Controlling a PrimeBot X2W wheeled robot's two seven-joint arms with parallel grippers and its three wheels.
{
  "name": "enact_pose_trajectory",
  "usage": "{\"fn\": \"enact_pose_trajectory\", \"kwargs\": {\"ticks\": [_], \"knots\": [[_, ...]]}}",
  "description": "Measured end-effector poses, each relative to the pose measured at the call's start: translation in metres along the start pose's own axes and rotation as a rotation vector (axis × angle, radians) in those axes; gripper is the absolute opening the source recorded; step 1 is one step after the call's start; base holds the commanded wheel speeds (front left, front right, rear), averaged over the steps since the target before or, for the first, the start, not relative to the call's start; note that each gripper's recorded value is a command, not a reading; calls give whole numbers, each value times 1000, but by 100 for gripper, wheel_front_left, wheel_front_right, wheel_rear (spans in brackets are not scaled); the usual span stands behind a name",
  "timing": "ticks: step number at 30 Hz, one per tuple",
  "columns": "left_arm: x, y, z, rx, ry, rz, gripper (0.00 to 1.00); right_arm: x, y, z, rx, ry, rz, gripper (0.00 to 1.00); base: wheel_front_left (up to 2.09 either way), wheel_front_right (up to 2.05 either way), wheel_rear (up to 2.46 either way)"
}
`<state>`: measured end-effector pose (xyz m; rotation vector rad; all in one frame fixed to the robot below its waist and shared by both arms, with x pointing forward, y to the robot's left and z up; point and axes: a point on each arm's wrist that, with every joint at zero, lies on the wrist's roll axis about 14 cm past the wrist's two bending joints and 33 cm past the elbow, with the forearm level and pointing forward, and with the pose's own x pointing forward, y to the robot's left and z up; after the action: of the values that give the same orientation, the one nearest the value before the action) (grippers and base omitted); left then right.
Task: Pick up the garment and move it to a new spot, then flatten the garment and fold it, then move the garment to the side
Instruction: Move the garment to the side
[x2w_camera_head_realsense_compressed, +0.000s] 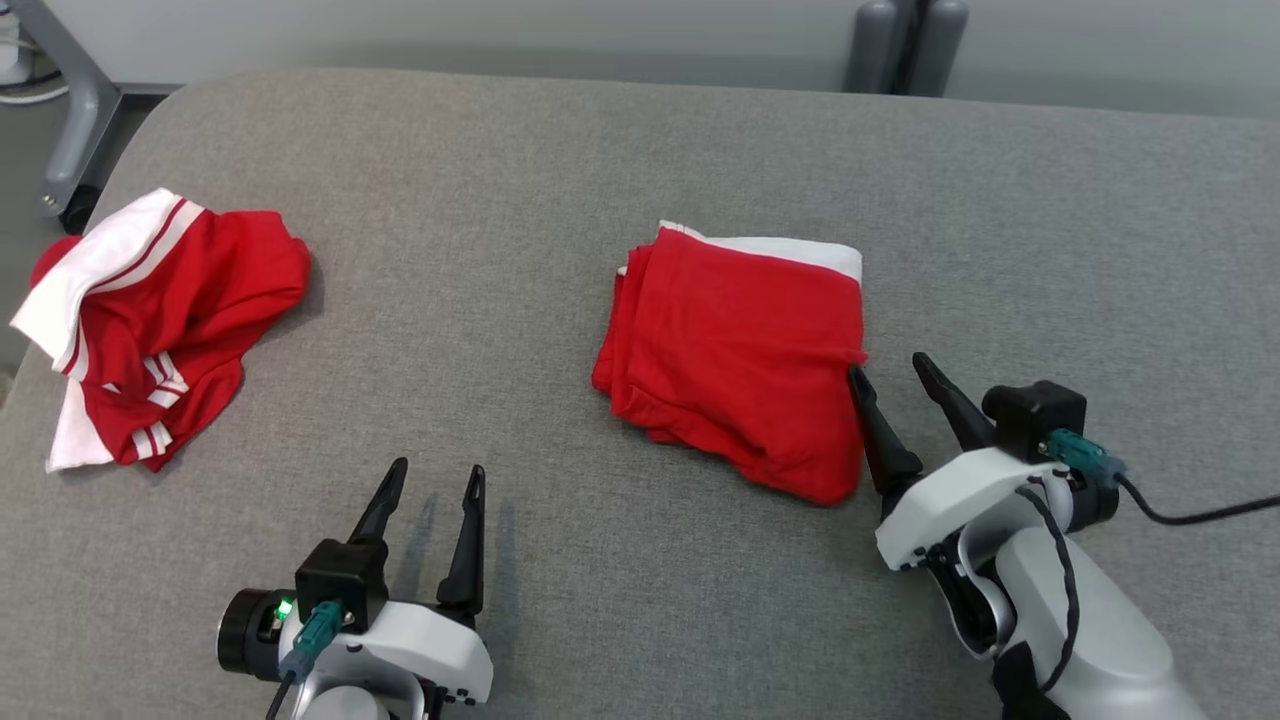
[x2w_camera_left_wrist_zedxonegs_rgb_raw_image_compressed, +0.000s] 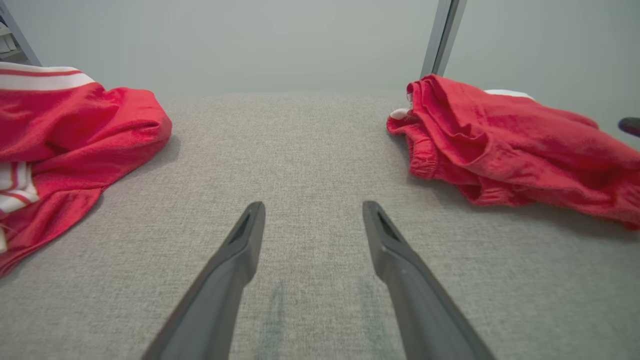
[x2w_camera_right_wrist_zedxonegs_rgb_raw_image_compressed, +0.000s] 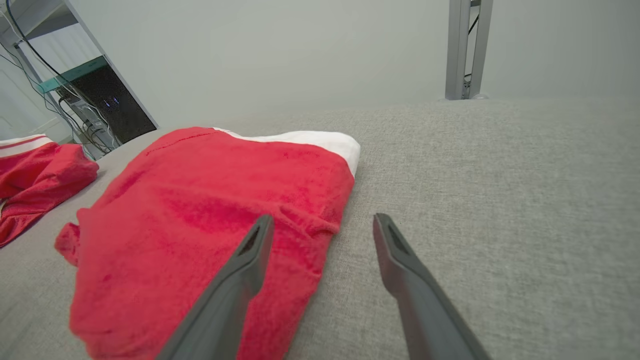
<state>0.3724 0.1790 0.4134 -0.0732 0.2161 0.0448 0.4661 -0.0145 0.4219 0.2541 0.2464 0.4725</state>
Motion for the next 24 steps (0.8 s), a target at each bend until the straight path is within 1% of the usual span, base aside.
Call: {"fn": "enact_pose_trajectory", "kwargs": {"ticks": [3,7,12,14,15,18,24], "knots": [[2,3,-1,-1,6,12,100,10,5,-7,-3,30,22,100,0,0,0],[2,9,-7,-4,24,32,100,25,9,-21,21,91,38,100,0,0,0],[4,12,-8,-3,27,45,100,34,12,-34,39,155,50,100,0,0,0],[4,13,-8,-2,30,47,100,35,13,-37,43,169,54,36,0,0,0],[4,13,-9,-2,31,48,100,36,13,-39,45,179,55,0,0,0,0],[6,12,-9,-2,31,46,100,35,12,-41,46,191,52,0,0,0,0],[12,2,-4,10,16,8,100,29,0,-34,63,168,7,0,0,0,0]]}}
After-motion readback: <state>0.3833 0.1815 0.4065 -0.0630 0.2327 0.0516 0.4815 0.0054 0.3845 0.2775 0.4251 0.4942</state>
